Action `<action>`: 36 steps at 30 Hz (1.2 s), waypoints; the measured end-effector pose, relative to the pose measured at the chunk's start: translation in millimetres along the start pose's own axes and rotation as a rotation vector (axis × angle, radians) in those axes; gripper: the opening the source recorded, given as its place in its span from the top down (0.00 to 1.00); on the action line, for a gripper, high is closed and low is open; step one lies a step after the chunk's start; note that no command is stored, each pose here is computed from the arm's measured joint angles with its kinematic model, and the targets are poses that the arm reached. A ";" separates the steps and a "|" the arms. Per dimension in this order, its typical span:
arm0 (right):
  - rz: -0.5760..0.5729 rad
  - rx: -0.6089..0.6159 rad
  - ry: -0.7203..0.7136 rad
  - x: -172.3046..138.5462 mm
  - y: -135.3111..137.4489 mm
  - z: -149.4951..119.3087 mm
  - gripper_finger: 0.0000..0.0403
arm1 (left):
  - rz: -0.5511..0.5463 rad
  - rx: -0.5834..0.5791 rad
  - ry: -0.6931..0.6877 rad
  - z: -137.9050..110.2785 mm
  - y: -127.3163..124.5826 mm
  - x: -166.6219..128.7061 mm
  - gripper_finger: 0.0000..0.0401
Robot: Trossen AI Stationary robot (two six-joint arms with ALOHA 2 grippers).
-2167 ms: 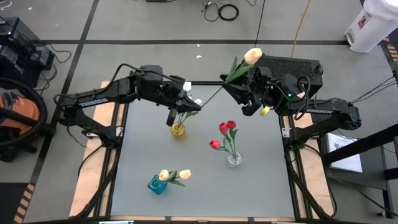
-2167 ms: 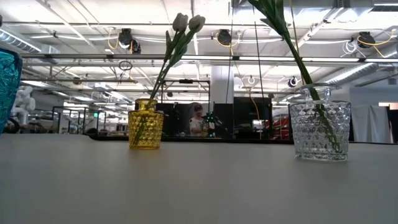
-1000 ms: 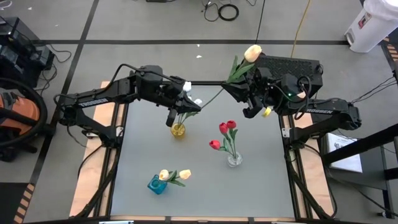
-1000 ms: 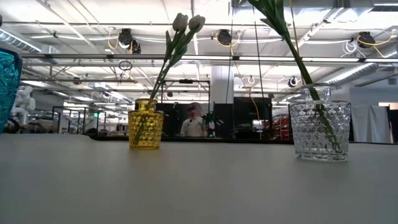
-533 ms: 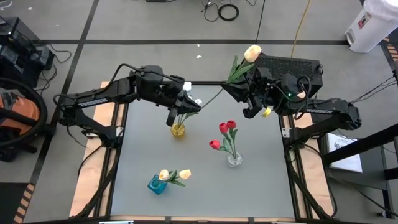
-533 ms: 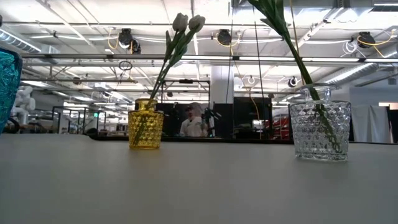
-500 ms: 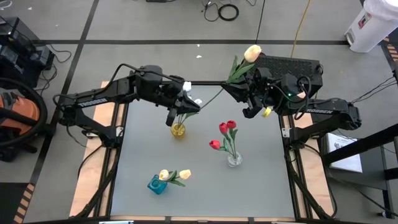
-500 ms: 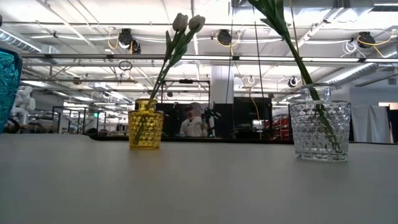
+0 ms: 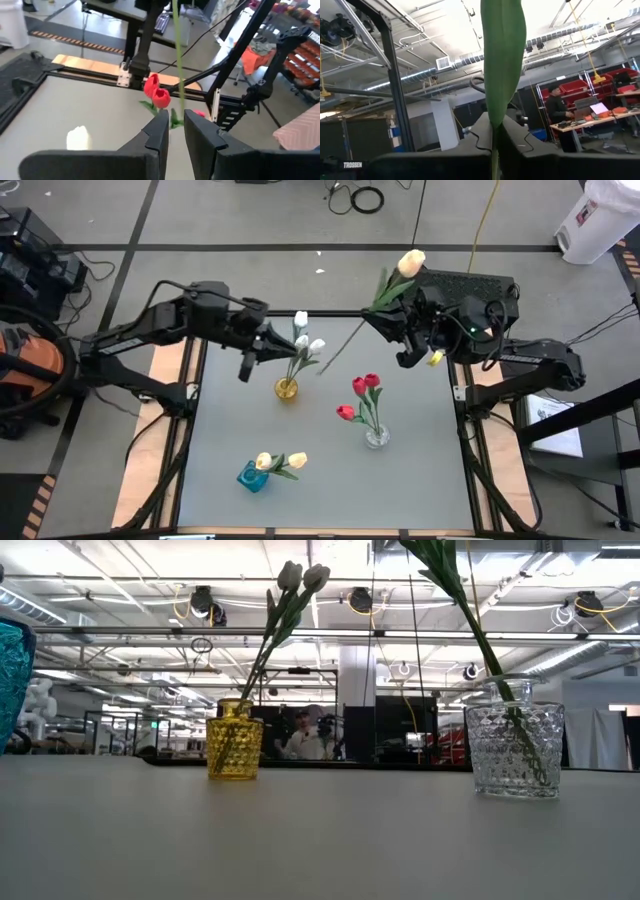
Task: Sort flowers into vase by color
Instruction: Put the yellow tulip into the blue vase
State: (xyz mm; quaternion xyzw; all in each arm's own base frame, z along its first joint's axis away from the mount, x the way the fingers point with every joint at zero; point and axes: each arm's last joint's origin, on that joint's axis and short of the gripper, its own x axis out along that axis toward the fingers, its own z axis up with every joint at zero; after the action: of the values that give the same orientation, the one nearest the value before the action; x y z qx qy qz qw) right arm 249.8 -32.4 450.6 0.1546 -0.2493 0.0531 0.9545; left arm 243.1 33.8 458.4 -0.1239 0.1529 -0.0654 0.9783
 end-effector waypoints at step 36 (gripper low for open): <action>0.071 -0.104 0.368 94.1 15.8 12.5 1.00 | 0.245 0.011 -0.122 -10.0 -29.0 -109.1 0.84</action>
State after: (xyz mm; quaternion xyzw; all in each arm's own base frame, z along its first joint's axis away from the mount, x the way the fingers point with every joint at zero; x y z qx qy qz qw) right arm 323.2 -19.2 511.6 0.0841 -0.0784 0.1010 0.9882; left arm 134.3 21.9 487.6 -0.1026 0.1066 0.0611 0.9871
